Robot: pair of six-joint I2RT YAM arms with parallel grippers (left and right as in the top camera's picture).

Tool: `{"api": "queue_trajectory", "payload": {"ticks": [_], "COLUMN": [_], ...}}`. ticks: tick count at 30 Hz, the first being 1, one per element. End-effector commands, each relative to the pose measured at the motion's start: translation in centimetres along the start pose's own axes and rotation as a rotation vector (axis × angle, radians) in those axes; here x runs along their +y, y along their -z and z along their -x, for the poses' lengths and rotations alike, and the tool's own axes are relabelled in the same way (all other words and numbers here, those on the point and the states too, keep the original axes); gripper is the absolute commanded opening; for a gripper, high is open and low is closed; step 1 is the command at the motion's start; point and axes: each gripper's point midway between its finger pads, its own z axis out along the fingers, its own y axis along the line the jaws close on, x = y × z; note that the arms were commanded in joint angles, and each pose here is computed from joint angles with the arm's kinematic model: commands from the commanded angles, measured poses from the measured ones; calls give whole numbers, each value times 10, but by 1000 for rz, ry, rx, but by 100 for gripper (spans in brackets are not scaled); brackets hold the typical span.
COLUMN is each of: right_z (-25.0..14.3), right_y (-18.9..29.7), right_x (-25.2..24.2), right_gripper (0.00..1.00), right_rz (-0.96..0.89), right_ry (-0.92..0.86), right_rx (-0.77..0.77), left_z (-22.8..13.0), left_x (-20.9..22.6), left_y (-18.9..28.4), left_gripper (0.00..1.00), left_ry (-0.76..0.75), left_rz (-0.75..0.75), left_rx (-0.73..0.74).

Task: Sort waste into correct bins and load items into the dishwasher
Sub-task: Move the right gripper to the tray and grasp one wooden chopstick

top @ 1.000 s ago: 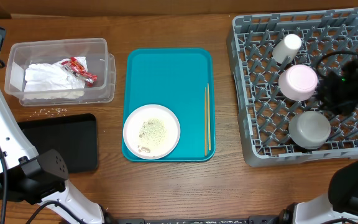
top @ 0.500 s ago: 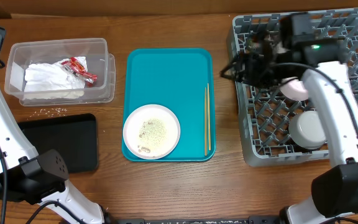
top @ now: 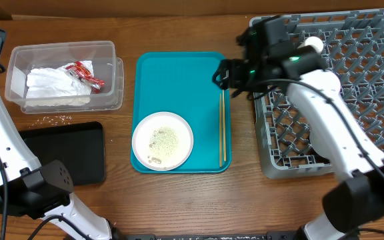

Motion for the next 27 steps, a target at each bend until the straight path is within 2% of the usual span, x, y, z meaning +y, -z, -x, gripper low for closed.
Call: {"api": "queue_trajectory", "payload": {"ticks": [1,3,7,10,17,27], "right_z": [-1,-4,-10,-20,-41,-62], "right_y": [-31,-49,-75,-94,-123,-132], "right_x": [-12,-12,-31,-40,-52,-57], "right_gripper": [68,56,44,38,33,29], "right_rz": [-167,-211,-370,-398,-417,-405], "right_ry": [-2,-2,-47,-56,-79,-90], "right_rx": [-11,-7,-19,24,121,187], "left_z": [-2,-2,-2,-2,-2,-2], "left_x": [-1,-1,-1,-1,-1,-1], "left_y": [-3,-3,-3,-3,-3,-3], "left_gripper": [100,100,100,100,100,100], "left_ry": [-16,-16,-16,-16,-16,-16], "left_rz": [10,10,10,10,10,10], "left_rx": [-4,-4,-4,-4,-4,-4]}}
